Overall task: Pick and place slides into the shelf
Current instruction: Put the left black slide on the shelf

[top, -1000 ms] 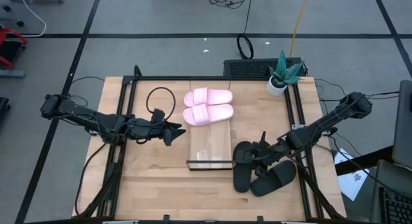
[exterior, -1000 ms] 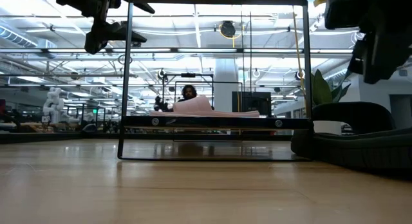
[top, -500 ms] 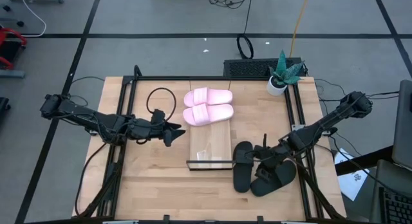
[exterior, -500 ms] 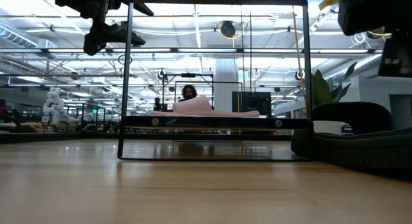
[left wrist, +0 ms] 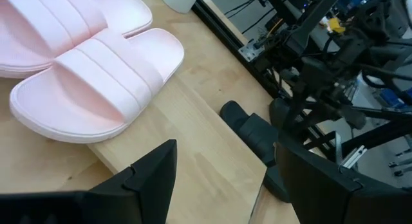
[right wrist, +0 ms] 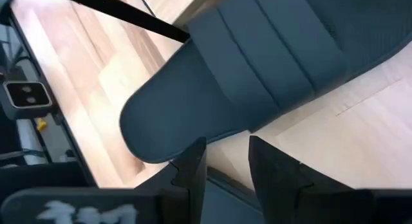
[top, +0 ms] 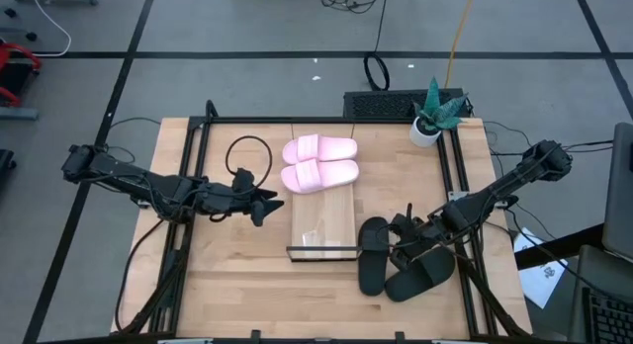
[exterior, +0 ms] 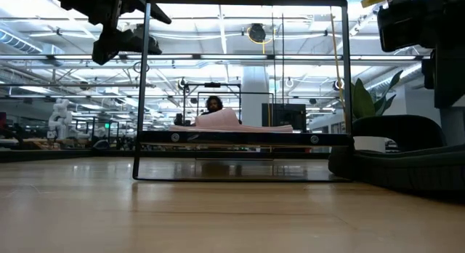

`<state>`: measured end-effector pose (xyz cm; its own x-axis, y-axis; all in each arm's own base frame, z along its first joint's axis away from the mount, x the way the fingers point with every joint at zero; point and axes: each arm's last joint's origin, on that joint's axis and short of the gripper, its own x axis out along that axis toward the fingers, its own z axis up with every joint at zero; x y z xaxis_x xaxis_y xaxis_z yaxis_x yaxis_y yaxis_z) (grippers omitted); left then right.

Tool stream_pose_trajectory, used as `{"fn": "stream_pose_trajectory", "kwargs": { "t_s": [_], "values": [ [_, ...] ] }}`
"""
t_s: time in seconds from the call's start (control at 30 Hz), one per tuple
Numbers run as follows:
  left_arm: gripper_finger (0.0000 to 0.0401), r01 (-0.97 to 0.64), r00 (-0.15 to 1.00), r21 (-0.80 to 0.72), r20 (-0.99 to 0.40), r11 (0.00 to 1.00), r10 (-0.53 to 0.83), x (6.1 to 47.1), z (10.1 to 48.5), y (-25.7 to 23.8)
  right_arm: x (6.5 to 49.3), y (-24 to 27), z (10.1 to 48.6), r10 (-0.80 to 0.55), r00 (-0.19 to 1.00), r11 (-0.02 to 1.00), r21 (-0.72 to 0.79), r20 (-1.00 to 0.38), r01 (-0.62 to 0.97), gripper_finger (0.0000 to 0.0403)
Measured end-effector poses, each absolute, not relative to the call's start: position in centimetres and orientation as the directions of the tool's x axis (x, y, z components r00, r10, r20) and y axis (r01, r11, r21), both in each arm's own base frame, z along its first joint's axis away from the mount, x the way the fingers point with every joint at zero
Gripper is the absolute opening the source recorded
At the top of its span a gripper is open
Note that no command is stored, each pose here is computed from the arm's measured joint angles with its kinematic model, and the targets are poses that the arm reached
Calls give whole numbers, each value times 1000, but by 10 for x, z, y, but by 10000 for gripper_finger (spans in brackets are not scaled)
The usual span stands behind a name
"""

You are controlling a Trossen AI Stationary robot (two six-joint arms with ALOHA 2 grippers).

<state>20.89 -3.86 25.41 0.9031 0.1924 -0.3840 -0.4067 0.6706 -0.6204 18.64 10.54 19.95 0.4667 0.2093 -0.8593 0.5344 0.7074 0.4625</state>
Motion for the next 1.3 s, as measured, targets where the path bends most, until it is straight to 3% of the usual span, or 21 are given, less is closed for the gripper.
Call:
{"fn": "stream_pose_trajectory", "kwargs": {
  "t_s": [0.5, 0.73, 1.3],
  "values": [
    [257, -419, 896, -612, -400, 671, 194, 208, 252, -38, 181, 131, 185, 161, 456, 611, 451, -876, 651, 107],
    [257, -419, 895, -609, -400, 674, 195, 208, 252, -38, 174, 143, 185, 59, 547, 539, 488, -835, 686, 107],
    [257, -430, 894, -623, -395, 653, 211, 208, 253, -38, 138, 178, 190, 18, 700, 430, 638, -714, 639, 95]
  ]
}}
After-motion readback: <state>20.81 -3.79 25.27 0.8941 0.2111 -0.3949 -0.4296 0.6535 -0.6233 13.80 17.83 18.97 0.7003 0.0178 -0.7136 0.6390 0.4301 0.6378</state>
